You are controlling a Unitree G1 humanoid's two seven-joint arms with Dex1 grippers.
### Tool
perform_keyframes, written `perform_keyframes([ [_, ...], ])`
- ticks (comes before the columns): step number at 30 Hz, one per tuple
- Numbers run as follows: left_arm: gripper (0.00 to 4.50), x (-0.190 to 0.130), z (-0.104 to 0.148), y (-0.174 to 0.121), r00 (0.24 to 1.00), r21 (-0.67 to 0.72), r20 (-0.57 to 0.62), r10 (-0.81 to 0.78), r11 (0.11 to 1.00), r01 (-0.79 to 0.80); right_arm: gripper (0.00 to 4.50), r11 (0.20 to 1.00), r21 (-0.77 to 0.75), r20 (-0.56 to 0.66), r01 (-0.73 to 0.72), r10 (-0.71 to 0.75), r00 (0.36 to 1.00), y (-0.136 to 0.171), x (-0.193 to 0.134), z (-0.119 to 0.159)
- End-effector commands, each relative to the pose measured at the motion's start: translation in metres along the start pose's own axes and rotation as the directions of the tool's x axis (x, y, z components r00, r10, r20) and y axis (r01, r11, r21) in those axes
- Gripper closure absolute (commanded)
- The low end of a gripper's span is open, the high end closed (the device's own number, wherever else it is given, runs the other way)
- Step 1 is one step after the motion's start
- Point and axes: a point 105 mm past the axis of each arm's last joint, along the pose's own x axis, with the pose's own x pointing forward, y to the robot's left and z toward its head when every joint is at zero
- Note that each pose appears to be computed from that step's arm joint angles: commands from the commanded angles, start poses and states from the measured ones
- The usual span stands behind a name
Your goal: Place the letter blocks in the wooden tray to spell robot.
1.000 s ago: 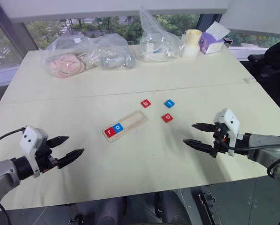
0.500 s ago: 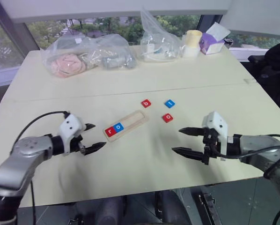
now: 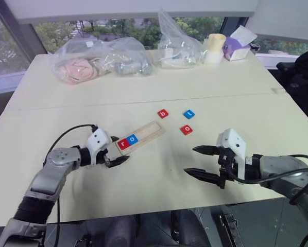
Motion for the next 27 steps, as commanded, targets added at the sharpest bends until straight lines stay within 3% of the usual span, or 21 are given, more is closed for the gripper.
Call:
perform_keyframes([
  [1,0.0,0.009,-0.008,-0.002,1.0,0.015,-0.03,0.01,1.0,-0.009,0.38,0.999,-0.032,0.032,0.006,-0.005,0.999,0.001,-0.001,0.008],
  [3,0.0,0.012,-0.013,-0.002,0.999,0.018,-0.052,0.016,1.0,-0.015,0.38,0.999,-0.033,0.032,0.01,-0.009,0.999,0.0,-0.001,0.007],
  [7,1.3,0.014,-0.016,-0.008,0.999,0.004,-0.043,-0.003,1.0,0.003,0.32,0.999,-0.033,0.031,0.018,-0.017,0.999,-0.002,-0.002,0.006],
  [8,1.37,0.014,-0.014,-0.009,1.0,-0.003,-0.027,-0.005,1.0,0.005,0.32,0.999,-0.033,0.03,0.019,-0.018,0.999,-0.002,-0.002,0.006],
  [15,1.37,0.009,0.008,-0.008,0.997,0.035,0.06,-0.048,0.998,0.046,0.32,0.999,-0.018,0.033,0.049,-0.048,0.998,-0.008,-0.004,0.004],
  [22,1.37,0.013,0.042,-0.019,0.94,0.268,0.025,-0.34,0.908,0.321,0.32,0.994,0.02,0.023,0.108,-0.108,0.994,-0.026,-0.013,-0.004],
  [27,1.37,0.026,0.054,-0.017,0.903,0.31,0.024,-0.43,0.862,0.402,0.32,0.987,0.057,0.057,0.149,-0.152,0.987,-0.03,-0.015,-0.006],
])
